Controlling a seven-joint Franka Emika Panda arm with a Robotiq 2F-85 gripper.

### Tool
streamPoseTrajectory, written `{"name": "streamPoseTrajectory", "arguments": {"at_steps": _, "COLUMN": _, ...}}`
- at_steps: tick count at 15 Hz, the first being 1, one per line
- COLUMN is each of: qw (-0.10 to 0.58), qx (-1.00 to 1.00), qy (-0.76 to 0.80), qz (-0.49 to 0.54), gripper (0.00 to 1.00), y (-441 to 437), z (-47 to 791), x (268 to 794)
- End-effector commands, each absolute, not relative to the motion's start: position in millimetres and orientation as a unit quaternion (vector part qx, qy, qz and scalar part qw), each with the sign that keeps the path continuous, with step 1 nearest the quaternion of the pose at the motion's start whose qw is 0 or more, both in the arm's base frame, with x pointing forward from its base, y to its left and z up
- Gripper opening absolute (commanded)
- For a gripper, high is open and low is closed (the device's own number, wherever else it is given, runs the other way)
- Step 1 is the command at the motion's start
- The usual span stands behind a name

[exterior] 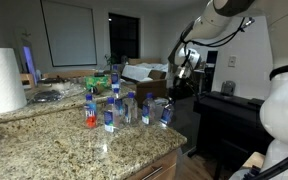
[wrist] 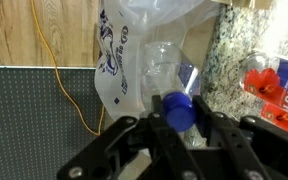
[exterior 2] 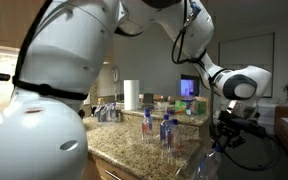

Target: Put all the water bottles into the plastic bag

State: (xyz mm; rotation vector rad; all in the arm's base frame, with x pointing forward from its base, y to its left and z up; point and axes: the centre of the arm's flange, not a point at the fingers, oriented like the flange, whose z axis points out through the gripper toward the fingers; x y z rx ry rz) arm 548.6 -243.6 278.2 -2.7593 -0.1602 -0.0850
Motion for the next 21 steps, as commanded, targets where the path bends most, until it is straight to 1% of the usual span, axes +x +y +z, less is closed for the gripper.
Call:
{"name": "streamPoseTrajectory", "arguments": {"at_steps": 1, "qw": 0.186, "qx": -0.981, "qy": -0.05, "qz": -0.011, "gripper": 0.1, "y": -237, "z": 262, "x": 546}}
{"name": "streamPoseTrajectory", "arguments": {"at_steps": 5, "qw": 0.194, "qx": -0.98, "qy": -0.052, "qz": -0.009, "gripper": 0.11, "y": -225, "z": 246, "x": 553}}
{"name": "streamPoseTrajectory", "arguments": {"at_steps": 11, "qw": 0.148, "qx": -0.987, "qy": -0.054, "qz": -0.036, "gripper": 0.1, "y": -224, "z": 233, "x": 562}}
{"name": "streamPoseTrajectory", "arguments": {"at_steps": 20, "qw": 0.124, "qx": -0.988, "qy": -0.092, "qz": -0.011, "gripper": 0.1, "y": -201, "z": 215, "x": 553}}
{"name": "streamPoseTrajectory", "arguments": {"at_steps": 21, "qw": 0.121, "qx": -0.988, "qy": -0.096, "qz": -0.009, "gripper": 0.41, "y": -197, "z": 215, "x": 553}}
